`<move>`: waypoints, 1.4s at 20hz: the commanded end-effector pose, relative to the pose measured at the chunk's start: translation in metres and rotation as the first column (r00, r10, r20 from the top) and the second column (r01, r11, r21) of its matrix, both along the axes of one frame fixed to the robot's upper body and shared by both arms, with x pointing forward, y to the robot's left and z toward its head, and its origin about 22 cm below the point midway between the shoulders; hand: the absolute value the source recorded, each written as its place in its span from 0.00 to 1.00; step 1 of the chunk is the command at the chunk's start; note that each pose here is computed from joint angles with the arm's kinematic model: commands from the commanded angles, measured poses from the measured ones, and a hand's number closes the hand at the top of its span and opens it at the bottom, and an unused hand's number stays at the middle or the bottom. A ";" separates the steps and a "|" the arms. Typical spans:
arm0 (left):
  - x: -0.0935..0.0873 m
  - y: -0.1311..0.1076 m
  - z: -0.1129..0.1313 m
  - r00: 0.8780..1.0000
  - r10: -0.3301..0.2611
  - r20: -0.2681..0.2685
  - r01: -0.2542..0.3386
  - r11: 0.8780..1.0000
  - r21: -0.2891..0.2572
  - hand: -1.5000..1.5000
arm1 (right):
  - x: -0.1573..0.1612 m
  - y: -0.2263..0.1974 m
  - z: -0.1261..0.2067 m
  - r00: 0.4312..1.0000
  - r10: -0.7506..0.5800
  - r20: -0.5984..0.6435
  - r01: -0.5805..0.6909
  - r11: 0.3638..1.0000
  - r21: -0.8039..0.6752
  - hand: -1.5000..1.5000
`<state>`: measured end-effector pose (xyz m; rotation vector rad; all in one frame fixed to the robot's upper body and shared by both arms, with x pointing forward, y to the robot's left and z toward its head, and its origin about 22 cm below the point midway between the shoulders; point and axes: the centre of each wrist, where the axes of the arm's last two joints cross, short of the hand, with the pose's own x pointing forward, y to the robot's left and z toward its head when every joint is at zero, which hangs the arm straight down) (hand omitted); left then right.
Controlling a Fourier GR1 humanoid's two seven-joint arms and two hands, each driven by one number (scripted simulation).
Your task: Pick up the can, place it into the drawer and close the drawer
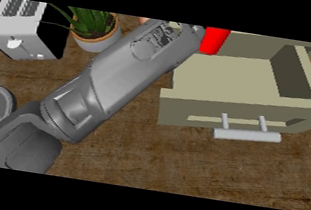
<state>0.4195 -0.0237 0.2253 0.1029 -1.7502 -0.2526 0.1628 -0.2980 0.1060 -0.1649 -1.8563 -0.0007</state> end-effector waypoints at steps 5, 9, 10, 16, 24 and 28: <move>0.006 0.010 -0.035 0.998 0.056 0.036 -0.058 0.997 0.042 1.00 | 0.010 0.000 0.008 1.000 0.024 0.000 -0.024 1.000 -0.003 0.00; 0.009 0.011 -0.034 0.996 0.073 0.043 -0.076 0.995 0.068 1.00 | 0.014 -0.001 -0.004 1.000 0.014 0.011 -0.014 1.000 -0.002 0.00; 0.008 0.011 -0.041 0.997 0.069 0.040 -0.072 0.994 0.085 1.00 | 0.008 -0.001 0.004 0.999 0.038 0.004 -0.038 0.999 -0.002 0.00; 0.014 0.014 -0.038 0.995 0.071 0.075 -0.080 0.988 0.134 1.00 | 0.016 0.012 0.006 0.999 0.030 0.019 -0.030 1.000 0.001 0.00; 0.011 0.019 -0.060 0.986 0.154 0.057 -0.160 0.980 0.119 0.00 | 0.023 0.008 0.007 0.998 0.048 0.027 -0.049 0.999 0.001 0.00; 0.010 0.026 -0.076 0.983 0.173 0.063 -0.180 0.976 0.123 0.00 | 0.016 0.004 0.009 0.998 0.063 0.017 -0.063 0.998 -0.024 0.00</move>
